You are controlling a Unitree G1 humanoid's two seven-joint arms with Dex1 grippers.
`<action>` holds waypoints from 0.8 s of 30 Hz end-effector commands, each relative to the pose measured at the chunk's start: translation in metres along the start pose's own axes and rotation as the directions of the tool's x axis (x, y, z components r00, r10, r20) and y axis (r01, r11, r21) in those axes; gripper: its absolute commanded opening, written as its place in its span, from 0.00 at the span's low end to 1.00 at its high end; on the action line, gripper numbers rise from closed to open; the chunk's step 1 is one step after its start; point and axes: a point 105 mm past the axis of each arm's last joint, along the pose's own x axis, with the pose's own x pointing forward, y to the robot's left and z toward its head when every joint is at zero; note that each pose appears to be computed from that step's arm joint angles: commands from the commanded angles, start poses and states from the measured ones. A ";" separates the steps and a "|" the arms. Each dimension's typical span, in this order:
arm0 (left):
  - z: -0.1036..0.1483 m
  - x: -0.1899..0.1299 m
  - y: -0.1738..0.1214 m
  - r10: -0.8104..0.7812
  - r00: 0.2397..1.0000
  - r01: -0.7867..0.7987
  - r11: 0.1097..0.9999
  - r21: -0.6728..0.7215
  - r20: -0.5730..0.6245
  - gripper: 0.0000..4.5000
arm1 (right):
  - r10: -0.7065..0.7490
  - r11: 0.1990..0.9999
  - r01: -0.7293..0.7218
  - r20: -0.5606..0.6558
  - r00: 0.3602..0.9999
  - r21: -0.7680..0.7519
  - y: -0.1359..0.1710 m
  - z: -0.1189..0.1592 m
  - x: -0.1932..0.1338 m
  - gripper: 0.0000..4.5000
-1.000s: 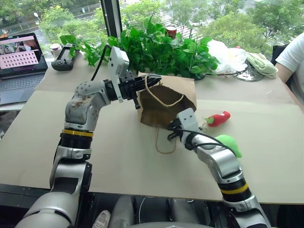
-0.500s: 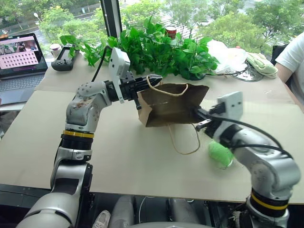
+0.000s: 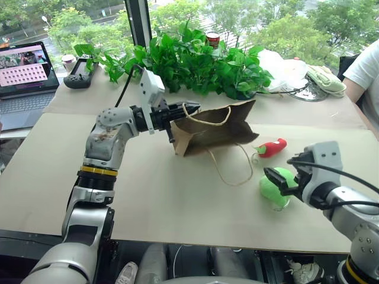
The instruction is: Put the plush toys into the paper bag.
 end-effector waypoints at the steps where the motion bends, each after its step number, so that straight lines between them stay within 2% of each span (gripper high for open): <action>1: 0.002 0.004 -0.012 -0.075 0.997 0.075 0.993 0.090 -0.006 0.00 | -0.098 0.995 0.098 -0.009 0.995 0.013 -0.012 -0.007 -0.007 0.99; 7: -0.001 0.013 -0.021 -0.106 0.994 0.105 0.993 0.052 0.020 0.00 | -0.153 0.986 0.157 -0.077 0.985 0.049 -0.015 -0.026 -0.001 0.99; 12: 0.015 0.022 -0.016 -0.082 0.992 0.082 0.997 0.003 0.098 0.00 | -0.147 0.983 0.155 -0.085 0.986 0.101 -0.009 -0.031 0.008 0.99; 15: 0.022 0.023 -0.014 -0.074 0.990 0.076 0.997 -0.016 0.122 0.00 | -0.125 0.985 0.134 -0.083 0.989 0.107 -0.003 -0.031 0.011 0.85; 17: 0.026 0.023 -0.015 -0.075 0.987 0.081 0.996 -0.033 0.140 0.00 | -0.119 0.986 0.128 -0.087 0.989 0.108 0.000 -0.033 0.012 0.71; 24: 0.021 0.023 -0.021 -0.078 0.988 0.085 0.995 -0.043 0.130 0.00 | -0.065 0.992 0.071 -0.063 0.996 0.099 0.009 -0.029 0.015 0.16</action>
